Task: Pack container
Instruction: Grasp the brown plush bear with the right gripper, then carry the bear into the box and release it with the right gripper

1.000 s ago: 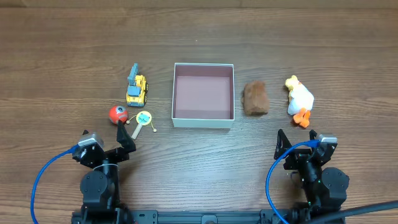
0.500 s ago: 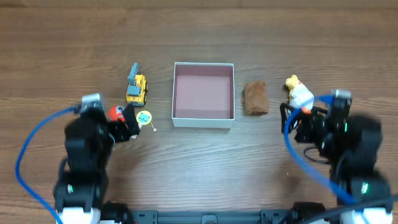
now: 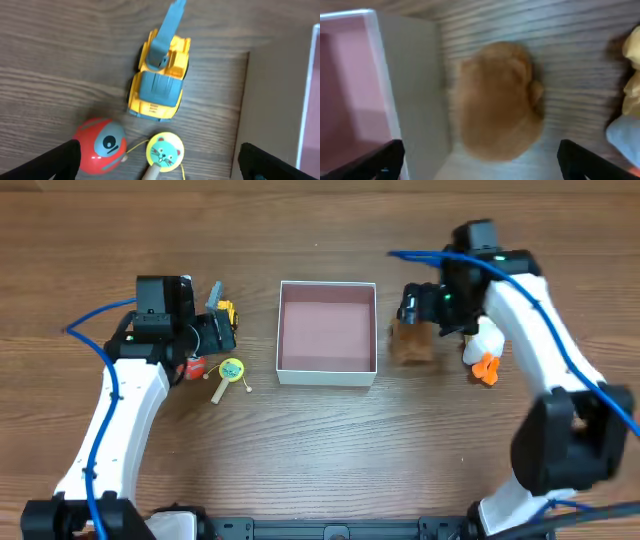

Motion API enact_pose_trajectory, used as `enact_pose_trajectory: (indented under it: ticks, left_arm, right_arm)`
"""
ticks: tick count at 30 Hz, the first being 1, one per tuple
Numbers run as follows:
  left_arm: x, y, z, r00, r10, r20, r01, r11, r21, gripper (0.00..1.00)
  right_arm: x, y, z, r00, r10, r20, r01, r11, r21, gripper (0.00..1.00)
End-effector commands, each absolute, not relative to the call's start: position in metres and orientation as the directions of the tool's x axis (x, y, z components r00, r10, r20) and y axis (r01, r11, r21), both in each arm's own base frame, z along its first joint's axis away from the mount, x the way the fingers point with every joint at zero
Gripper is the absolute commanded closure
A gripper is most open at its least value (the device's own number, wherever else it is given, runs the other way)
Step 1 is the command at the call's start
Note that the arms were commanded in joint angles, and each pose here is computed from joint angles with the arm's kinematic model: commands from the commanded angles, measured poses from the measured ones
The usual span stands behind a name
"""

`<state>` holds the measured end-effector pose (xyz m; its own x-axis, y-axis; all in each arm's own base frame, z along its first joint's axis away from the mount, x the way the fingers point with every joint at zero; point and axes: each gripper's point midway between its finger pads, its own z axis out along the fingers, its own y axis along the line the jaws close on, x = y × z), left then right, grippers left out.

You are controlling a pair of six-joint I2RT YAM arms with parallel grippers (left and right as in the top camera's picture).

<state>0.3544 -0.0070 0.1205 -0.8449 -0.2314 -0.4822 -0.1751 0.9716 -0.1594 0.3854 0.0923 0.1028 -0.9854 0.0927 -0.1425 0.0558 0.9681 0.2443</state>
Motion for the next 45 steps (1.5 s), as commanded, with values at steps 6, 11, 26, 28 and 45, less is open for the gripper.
enact_pose_trajectory:
  ticks: [6, 11, 26, 28, 45]
  left_arm:
    - [0.346, -0.014, 0.112, -0.885, -0.204, -0.419, -0.148, 0.976, -0.160, 0.00]
    - [0.344, -0.014, 0.111, -0.888, -0.204, -0.411, -0.150, 0.976, -0.159, 0.00]
    - [0.344, -0.013, 0.111, -0.888, -0.203, -0.412, -0.150, 0.976, -0.157, 0.00]
    - [0.344, -0.014, 0.111, -0.888, -0.204, -0.412, -0.150, 0.976, -0.158, 0.00]
    - [0.344, -0.014, 0.111, -0.888, -0.203, -0.412, -0.150, 0.976, -0.157, 0.00]
  right_arm:
    - [0.391, 0.084, 0.029, -0.983, 0.151, -0.109, 0.140, 0.984, 0.107, 0.23]
    - [0.387, 0.083, 0.016, -0.984, 0.152, -0.089, 0.143, 0.985, 0.099, 0.47]
    - [0.367, 0.182, 0.225, -0.880, 0.204, -0.428, 0.044, 0.934, 0.355, 0.96]
    - [0.368, 0.224, 0.217, -0.879, 0.204, -0.431, 0.019, 0.918, 0.397, 0.96]
    - [0.404, 0.320, 0.101, -0.909, 0.044, -0.415, -0.133, 0.912, 0.389, 0.11]
